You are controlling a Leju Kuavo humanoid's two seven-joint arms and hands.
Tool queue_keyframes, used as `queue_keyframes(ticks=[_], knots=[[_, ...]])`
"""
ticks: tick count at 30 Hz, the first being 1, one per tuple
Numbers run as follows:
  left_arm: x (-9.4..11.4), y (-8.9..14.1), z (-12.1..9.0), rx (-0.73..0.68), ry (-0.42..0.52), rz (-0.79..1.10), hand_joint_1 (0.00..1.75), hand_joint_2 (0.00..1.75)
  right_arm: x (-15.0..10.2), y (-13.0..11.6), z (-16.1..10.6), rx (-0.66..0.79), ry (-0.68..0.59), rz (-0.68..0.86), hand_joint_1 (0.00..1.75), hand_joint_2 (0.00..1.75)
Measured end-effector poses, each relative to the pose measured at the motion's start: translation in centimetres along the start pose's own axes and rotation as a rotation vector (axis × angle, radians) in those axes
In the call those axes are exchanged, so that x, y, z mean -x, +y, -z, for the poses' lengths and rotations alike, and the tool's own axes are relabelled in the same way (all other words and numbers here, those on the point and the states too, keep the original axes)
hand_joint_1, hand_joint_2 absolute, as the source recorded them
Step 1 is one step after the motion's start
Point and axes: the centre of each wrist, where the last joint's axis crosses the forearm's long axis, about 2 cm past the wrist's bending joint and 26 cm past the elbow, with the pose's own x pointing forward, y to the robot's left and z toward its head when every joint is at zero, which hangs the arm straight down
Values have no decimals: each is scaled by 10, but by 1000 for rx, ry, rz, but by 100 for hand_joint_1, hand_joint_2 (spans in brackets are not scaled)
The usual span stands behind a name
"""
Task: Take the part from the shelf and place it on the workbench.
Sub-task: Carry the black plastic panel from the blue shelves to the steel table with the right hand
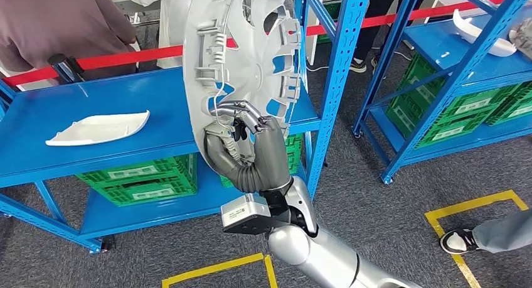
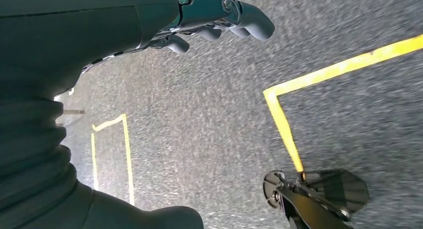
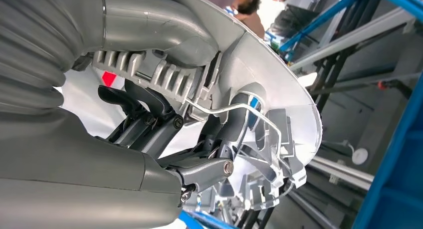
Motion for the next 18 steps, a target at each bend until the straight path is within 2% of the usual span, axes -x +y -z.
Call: queue_keyframes(ticks=[6, 9, 18], knots=[[-2, -2, -1, -17, 42, -33, 0, 175, -5, 1, 21, -17, -47, 71, 175, 175], [-3, -4, -1, -25, 18, -43, 0, 175, -9, 1, 35, -16, -63, 83, 175, 175], [1, -6, -2, -24, -19, -28, 0, 175, -1, 1, 29, -10, -56, 57, 175, 175]])
